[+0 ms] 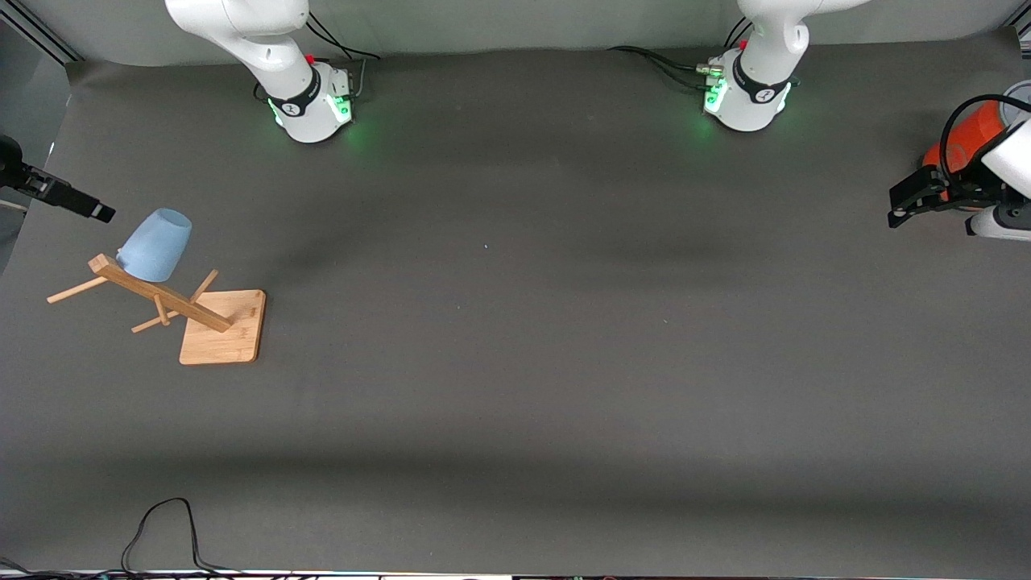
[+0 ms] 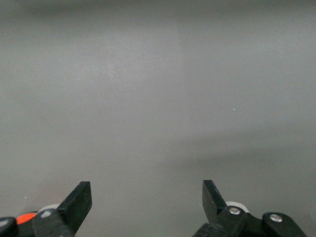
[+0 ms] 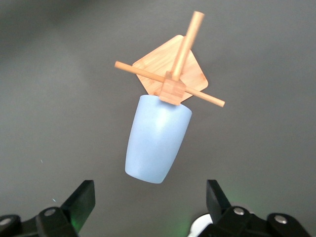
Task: Rotate and upright cup with both arms
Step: 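Move the right gripper toward the light blue cup on the mug tree, then close the right gripper around the blue cup's body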
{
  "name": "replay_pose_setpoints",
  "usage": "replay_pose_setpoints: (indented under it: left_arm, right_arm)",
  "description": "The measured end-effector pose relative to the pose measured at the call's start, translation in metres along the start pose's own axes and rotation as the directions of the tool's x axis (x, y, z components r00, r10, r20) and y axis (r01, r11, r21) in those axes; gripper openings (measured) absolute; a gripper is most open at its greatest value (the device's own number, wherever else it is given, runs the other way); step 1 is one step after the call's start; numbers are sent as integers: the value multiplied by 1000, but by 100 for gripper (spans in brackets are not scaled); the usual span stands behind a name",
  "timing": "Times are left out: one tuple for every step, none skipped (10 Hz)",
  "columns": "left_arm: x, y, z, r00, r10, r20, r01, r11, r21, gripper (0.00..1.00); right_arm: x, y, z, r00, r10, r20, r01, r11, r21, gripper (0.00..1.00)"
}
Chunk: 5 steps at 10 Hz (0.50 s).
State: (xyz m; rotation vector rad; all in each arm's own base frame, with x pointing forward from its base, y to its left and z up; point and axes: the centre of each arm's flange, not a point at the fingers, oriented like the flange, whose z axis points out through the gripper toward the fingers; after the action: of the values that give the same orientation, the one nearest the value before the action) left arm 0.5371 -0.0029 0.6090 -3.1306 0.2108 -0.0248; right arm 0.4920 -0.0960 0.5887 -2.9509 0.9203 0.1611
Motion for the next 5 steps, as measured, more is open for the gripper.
replay_pose_setpoints:
  left_arm:
    - [0,0,0,1000,-1,0,1,1000,0,100]
    - [0,-1,0,1000,-1,1,1,1000,0,100]
    - [0,-1,1,1000,-1,2,1,1000,0,100]
    - [0,-1,1,1000,-1,2,1,1000,-1,100]
    - [0,-1,1,1000,-1,3,1,1000,-1,100]
  right_arm:
    - [0,0,1,995,102,2,-102,995,-1,100]
    - [1,-1,3,987,163,4,-163,987,-3,100]
    - [4,-2,7,982,187,3,-186,982,-5,100]
    - [8,-4,16,980,198,-4,-198,980,0,100]
    - [10,-4,32,979,203,-6,-203,979,0,100]
